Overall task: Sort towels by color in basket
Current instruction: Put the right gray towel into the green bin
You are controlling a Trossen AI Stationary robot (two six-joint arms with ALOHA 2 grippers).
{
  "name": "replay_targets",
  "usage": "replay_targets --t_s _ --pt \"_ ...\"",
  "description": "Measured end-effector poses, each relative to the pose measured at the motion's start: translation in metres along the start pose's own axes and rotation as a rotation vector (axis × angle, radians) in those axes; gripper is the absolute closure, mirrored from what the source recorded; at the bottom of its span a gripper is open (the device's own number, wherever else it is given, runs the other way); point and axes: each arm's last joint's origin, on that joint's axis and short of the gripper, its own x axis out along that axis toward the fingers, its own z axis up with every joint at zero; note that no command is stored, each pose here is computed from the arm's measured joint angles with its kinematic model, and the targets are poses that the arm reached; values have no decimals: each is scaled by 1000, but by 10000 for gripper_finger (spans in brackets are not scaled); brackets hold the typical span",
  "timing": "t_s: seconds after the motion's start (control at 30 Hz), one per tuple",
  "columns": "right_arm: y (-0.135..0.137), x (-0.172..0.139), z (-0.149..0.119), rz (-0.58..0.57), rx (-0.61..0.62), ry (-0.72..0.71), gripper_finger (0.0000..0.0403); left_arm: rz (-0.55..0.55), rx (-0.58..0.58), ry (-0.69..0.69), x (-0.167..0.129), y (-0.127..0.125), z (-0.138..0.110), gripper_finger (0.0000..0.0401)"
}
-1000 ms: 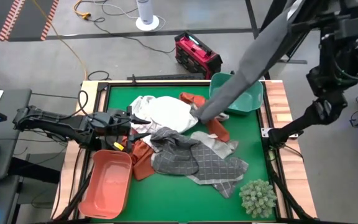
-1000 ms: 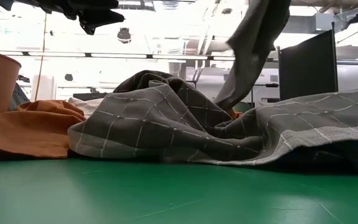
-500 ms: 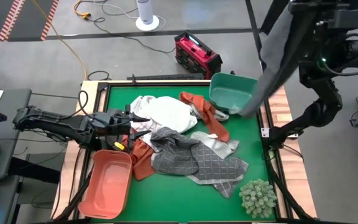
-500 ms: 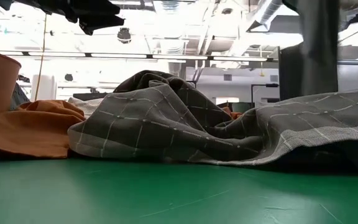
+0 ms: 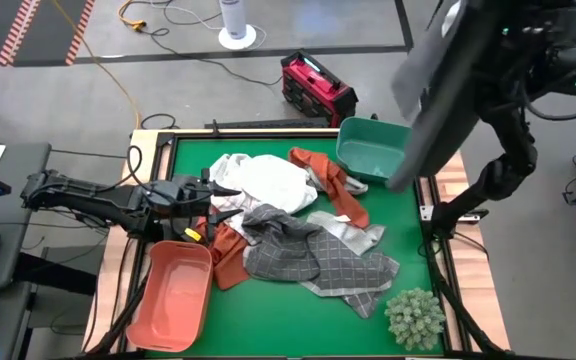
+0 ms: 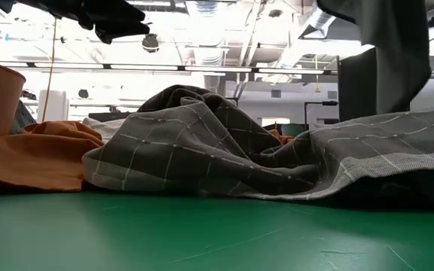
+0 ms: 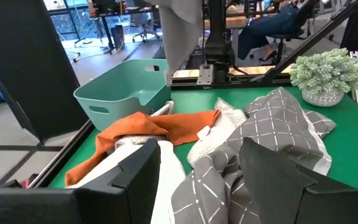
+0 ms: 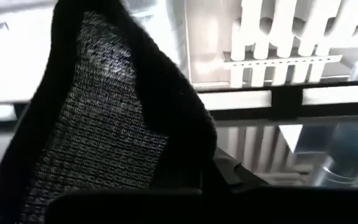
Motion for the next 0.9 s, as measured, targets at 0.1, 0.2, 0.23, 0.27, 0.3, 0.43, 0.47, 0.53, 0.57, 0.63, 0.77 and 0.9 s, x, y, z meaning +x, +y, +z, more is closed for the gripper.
replay_targets --t_s 0.1,0.2,0.23,0.27,0.3,0.43,0.47,0.53,0.57,0.63,0.77,0.9 --pt "-4 0 -3 4 -56 -44 384 0 -9 14 0 0 -1 191" --pt "-5 2 -10 43 -91 -21 384 3 -9 24 0 0 -2 191" --pt "-6 2 -12 47 -84 -18 384 4 -9 24 0 0 -2 191" --pt "-7 2 -14 54 -81 -8 384 5 -7 24 0 0 -2 191" --pt "-8 3 -17 57 -87 1 384 5 -7 24 0 0 -2 191" --pt "-18 5 -25 45 -127 14 384 9 -6 26 0 0 -3 191" --pt "-20 5 -27 42 -127 18 384 9 -5 28 0 0 -3 191" --pt "-22 6 -34 39 -112 30 384 7 4 36 0 0 -4 191" --pt "-23 7 -38 38 -103 37 384 7 8 39 0 0 -4 191" --pt "-24 7 -47 39 -91 57 384 7 15 40 0 0 -4 191" --pt "-26 8 -65 27 -59 81 383 11 28 40 0 0 -4 191" --pt "-29 8 -86 12 11 110 376 13 47 40 0 0 -4 191"
